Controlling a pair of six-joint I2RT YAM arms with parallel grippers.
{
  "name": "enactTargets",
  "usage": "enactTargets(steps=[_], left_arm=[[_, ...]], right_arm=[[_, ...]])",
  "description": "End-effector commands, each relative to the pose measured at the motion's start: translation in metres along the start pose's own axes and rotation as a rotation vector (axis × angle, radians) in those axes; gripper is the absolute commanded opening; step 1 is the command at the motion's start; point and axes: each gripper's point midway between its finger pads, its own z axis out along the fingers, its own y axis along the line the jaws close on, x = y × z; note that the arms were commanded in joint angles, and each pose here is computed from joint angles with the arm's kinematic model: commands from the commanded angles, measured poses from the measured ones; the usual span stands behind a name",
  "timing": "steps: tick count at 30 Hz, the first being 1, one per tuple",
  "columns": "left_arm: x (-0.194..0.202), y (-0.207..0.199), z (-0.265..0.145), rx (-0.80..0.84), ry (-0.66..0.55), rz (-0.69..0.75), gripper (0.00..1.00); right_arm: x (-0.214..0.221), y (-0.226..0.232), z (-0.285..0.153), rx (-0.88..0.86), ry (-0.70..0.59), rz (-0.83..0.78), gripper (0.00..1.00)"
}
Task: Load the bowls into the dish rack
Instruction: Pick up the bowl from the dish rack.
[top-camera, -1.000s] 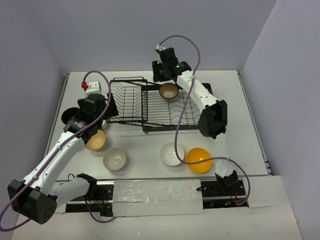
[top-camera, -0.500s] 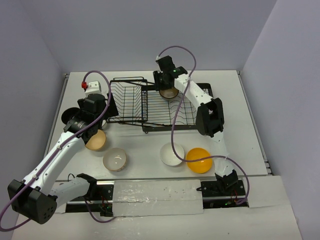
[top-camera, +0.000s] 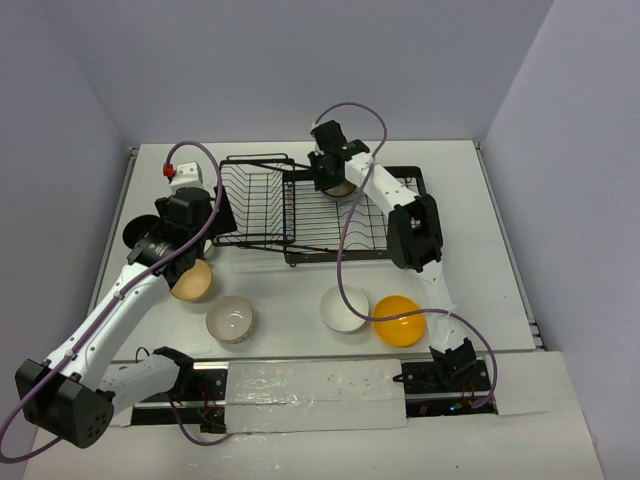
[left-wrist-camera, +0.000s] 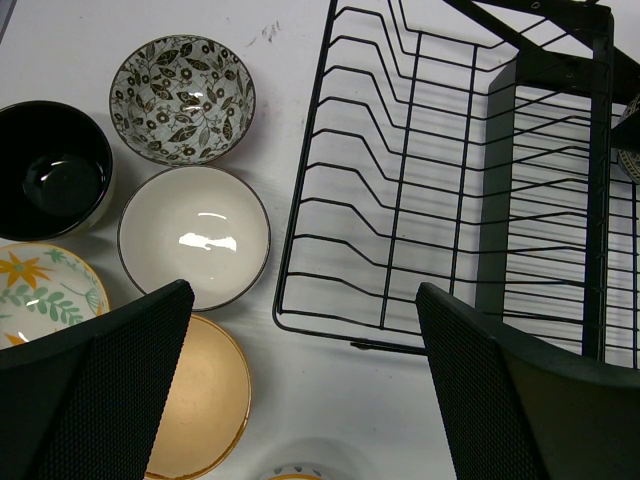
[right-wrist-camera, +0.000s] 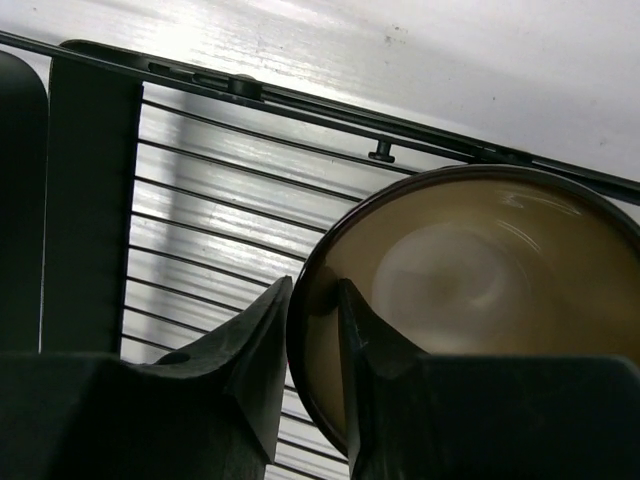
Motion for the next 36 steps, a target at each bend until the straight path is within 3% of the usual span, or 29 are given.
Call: enactTargets(steps=[1,10,23,36], left_arm=[[-0.004,-0.003,0.000,0.018,-0.010,-0.005,0.99],[-0.004,-0.004,0.000,0.027,-0.009,-0.008,0.99],[-0.005,-0.010,-0.003,0.057,-0.006,-0.018,0.99],[-0.001,-0.019,-0.006,0.075,-0.002,-0.004,0.99]], right_arm=[[-0.006,-0.003,0.000,-0.003,-0.024,0.006,0.30],[-0.006,0.000,-0.009,-0.013,-0.035,0.012,0.00],[-0.037,0.007,-0.068,-0.040,-0.216,0.150,0.00],[-0.087,0.022,-0.125,-0.281,-0.629,0.546,0.00]])
